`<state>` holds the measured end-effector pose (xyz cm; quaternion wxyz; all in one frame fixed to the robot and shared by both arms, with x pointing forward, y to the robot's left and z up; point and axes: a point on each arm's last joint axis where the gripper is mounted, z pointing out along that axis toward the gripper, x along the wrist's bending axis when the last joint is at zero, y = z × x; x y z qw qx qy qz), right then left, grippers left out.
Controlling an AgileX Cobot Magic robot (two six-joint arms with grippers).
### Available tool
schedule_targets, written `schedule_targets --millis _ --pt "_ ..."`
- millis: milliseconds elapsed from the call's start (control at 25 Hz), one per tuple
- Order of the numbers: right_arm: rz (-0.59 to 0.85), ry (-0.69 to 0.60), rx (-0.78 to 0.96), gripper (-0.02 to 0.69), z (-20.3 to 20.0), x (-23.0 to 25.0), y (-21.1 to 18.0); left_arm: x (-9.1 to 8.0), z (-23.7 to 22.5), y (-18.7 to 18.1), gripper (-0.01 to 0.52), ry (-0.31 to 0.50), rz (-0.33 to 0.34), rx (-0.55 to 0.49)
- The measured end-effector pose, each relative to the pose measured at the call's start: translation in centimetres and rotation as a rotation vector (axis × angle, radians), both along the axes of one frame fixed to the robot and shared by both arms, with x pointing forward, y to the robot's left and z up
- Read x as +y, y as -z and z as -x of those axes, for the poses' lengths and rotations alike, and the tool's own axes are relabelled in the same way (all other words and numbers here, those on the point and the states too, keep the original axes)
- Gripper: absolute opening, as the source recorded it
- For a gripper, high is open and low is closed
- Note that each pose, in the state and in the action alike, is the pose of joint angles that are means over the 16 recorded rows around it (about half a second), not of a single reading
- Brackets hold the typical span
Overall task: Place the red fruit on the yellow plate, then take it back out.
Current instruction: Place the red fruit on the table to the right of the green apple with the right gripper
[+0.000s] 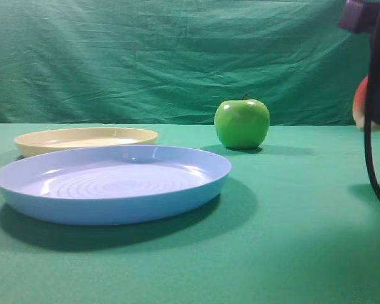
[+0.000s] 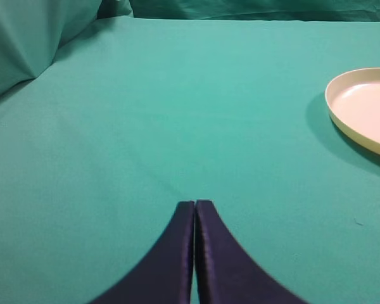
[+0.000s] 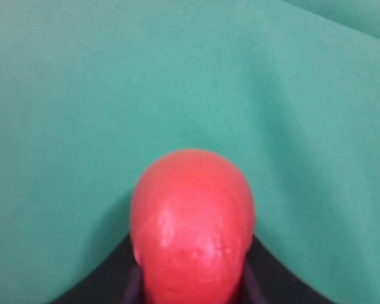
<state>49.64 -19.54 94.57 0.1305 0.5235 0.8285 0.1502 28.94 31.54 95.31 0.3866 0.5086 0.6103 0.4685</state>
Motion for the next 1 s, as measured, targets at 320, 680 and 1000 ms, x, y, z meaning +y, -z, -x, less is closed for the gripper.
schedule_targets --millis 320,680,1000 --pt "0.013 0.002 0.019 0.492 -0.5 0.2 0.7 0.0 0.0 0.0 0.0 0.0 0.001 0.0" --pt "0.027 0.053 0.053 0.644 -1.6 0.4 -2.7 0.0 0.0 0.0 0.0 0.0 0.0 0.0" --pt "-0.007 0.096 -0.011 0.443 -0.4 -0.2 -9.5 0.0 0.0 0.0 0.0 0.0 0.0 0.0"
